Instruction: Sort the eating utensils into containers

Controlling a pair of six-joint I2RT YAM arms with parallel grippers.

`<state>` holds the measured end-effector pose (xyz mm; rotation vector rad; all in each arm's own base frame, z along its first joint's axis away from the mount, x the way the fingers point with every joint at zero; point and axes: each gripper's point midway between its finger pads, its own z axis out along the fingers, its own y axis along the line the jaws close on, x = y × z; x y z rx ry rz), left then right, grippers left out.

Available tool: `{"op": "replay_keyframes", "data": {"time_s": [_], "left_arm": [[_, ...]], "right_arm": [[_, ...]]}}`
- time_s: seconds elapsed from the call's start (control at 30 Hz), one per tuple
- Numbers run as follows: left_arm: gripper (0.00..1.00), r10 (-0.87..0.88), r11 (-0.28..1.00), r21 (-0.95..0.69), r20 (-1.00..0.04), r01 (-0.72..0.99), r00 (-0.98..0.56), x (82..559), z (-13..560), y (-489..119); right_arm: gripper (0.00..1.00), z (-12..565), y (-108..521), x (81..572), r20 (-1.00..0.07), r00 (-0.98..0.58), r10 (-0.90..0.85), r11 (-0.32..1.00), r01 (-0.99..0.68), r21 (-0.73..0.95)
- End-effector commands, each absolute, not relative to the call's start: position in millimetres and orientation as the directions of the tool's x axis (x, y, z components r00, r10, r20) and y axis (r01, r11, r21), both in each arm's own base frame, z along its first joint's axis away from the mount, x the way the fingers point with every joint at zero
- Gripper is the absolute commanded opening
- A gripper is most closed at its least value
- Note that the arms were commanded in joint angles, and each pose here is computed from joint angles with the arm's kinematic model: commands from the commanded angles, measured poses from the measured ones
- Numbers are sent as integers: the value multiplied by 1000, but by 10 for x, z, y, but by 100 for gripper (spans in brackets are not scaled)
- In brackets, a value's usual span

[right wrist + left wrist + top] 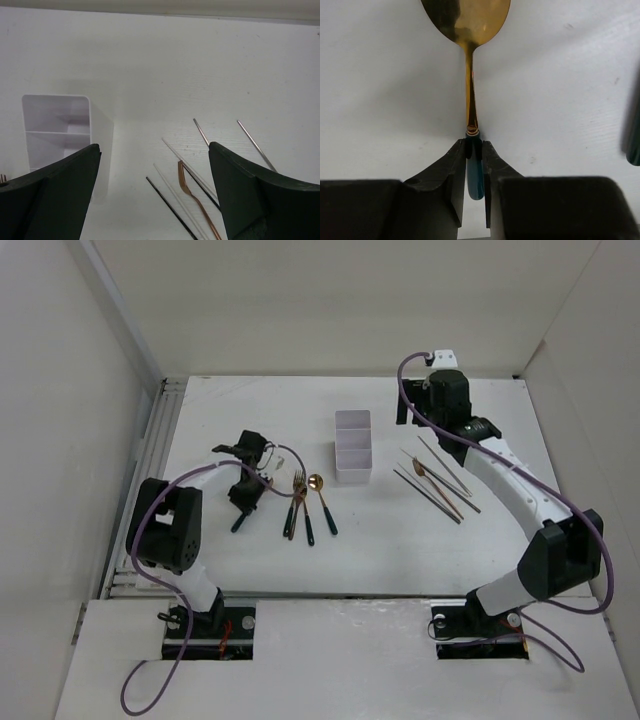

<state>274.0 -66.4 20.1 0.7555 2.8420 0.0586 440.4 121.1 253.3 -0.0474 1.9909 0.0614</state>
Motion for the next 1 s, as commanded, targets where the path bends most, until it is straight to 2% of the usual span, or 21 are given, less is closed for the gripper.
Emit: {"op": "replay_keyframes", "data": {"time_s": [0.0,0.1,0.23,0.37,0.47,0.5,0.67,0.83,0.97], "left_arm": [[0,398,917,119,-191,381,-897,2883,485,-539],[0,366,931,123,-281,345,-887,3122,780,-615],[0,334,942,133,-469,309,-817,3481,1415,-716],[0,280,949,118,-741,291,-611,4059,2345,-942],[0,281,936,129,-835,328,-474,4301,2735,-1304],[0,269,932,137,-883,336,-386,4447,3014,-1434],[0,181,892,81,-965,445,-188,4752,3401,-2159],[0,73,844,77,-997,530,29,4848,3608,-2846],[0,-5,873,25,-998,488,59,5022,3469,-3033]], "right_arm": [[94,2769,1158,4472,-934,-356,-3,999,-39,12],[94,2781,1171,4495,-943,-333,10,998,-56,30],[94,2776,1192,4580,-944,-329,20,995,-88,52],[94,2835,1194,4764,-955,-293,51,982,-158,101],[94,2832,1241,4896,-954,-296,41,962,-245,118],[94,2870,1255,4927,-957,-287,38,949,-289,124],[93,2925,1383,4966,-961,-275,32,904,-402,145],[93,2880,1283,5009,-955,-291,57,913,-373,168],[93,2843,1270,4994,-945,-314,91,906,-369,210]]}}
